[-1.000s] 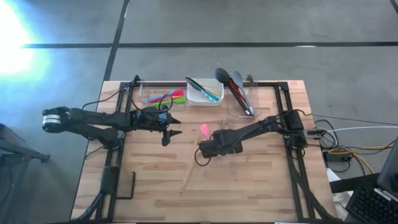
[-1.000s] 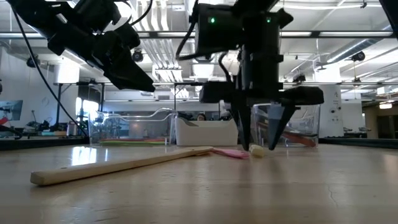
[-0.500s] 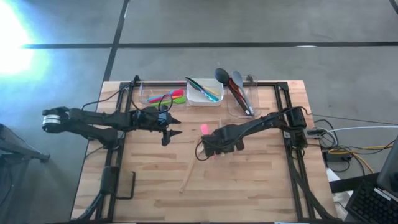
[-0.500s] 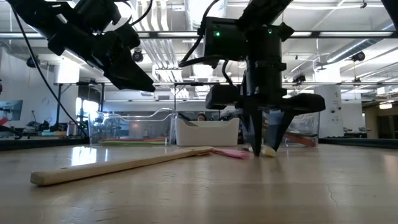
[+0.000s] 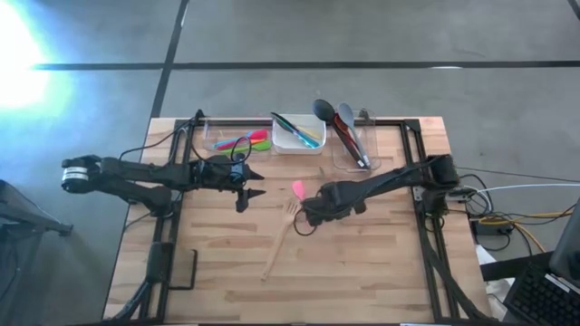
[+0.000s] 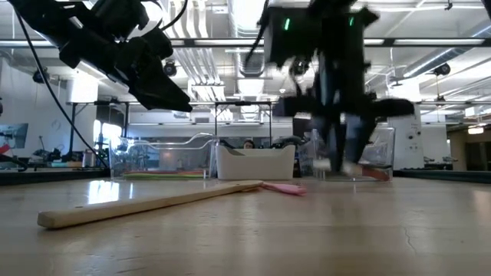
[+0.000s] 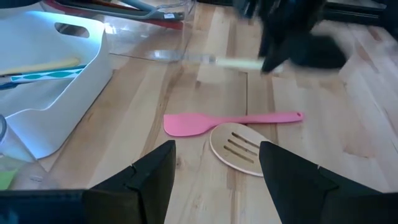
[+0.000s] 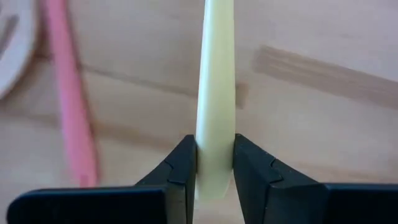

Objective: Pick & Place Kitchen Items
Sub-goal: Put the white knife into the white bin

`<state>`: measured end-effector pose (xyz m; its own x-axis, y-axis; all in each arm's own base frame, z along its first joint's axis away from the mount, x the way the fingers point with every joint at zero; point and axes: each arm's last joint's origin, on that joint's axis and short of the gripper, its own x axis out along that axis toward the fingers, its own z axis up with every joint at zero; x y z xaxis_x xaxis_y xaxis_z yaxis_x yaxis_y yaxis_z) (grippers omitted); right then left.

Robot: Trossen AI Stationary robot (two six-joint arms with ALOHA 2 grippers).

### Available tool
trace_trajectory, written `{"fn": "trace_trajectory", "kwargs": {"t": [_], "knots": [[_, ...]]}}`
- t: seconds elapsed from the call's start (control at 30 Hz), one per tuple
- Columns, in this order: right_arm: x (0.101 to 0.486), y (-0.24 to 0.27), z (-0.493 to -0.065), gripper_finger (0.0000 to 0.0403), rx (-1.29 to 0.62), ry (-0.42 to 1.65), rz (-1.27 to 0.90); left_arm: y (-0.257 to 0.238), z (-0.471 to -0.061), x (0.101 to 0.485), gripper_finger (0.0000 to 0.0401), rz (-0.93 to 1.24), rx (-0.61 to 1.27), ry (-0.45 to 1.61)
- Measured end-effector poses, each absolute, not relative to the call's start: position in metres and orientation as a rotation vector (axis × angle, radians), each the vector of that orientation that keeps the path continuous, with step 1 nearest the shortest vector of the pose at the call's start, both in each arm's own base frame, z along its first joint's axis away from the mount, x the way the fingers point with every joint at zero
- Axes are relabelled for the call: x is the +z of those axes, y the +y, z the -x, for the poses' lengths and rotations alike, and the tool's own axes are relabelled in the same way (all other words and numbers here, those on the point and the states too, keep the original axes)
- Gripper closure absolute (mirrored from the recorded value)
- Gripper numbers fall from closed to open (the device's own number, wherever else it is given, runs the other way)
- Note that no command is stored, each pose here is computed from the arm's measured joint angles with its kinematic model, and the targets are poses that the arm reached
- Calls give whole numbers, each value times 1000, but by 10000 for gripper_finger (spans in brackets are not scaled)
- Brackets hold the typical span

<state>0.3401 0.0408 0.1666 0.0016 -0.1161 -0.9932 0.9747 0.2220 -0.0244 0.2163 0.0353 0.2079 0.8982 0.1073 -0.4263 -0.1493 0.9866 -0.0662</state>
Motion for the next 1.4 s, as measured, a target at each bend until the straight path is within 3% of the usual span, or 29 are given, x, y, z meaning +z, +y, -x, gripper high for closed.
{"fn": "trace_trajectory", "kwargs": {"t": [0.33, 0.57, 0.87, 1.1, 1.4], "knots": [[241, 46, -310, 337, -994, 1009, -856, 35, -217, 209, 167, 96, 132, 420], [274, 20, -297, 337, -966, 871, -743, 35, -217, 210, 167, 95, 133, 410], [287, -44, -304, 337, -927, 882, -561, 36, -219, 214, 167, 90, 134, 363], [294, -94, -313, 337, -887, 768, -443, 36, -220, 217, 167, 84, 135, 335], [270, -145, -327, 337, -814, 805, -341, 37, -220, 218, 167, 79, 154, 324]]}}
